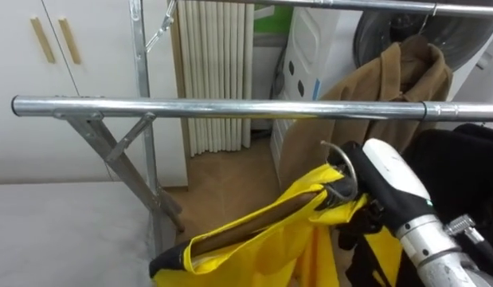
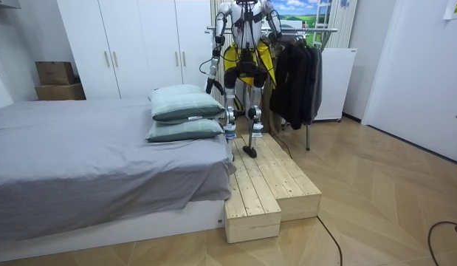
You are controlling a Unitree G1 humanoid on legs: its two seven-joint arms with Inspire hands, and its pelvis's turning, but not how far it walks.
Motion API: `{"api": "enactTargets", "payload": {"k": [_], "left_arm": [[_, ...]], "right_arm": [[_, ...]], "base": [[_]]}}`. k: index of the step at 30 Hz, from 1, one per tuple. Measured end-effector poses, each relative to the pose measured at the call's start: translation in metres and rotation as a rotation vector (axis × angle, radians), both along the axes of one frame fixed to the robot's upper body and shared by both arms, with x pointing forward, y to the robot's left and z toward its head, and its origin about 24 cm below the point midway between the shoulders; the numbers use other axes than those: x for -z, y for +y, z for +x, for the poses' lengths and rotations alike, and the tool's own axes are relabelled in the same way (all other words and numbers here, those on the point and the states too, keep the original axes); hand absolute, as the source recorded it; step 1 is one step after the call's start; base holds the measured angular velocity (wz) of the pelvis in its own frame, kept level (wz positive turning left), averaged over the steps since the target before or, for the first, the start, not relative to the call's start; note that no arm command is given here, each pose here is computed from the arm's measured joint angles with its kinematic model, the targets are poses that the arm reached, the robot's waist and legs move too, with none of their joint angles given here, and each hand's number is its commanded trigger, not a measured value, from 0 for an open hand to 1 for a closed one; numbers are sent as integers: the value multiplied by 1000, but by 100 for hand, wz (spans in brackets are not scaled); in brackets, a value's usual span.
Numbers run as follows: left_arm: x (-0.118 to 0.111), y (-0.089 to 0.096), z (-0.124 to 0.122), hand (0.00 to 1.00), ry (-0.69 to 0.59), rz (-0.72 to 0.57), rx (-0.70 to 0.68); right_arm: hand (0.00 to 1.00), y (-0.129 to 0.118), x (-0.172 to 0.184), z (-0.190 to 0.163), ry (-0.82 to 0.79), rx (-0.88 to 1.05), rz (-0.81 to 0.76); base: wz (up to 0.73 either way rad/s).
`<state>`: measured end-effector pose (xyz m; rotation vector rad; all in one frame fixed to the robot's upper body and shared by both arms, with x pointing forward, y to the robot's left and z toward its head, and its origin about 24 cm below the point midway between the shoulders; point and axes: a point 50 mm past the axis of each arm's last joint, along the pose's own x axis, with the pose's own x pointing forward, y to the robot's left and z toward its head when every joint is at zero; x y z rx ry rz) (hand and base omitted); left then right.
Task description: Hang clothes
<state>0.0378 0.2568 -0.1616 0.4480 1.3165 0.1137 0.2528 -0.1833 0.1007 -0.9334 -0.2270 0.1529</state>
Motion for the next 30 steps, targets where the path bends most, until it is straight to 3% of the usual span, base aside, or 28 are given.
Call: {"api": "enactTargets", "payload": {"k": [14, 30], "left_arm": [[0, -2, 0, 0, -8, 5, -24], [-1, 0, 5, 0, -19, 21, -43]], "right_arm": [[100, 1, 4, 1, 55, 4, 31], [100, -9, 29, 4, 235, 24, 176]], "base": [[0], [0]]}}
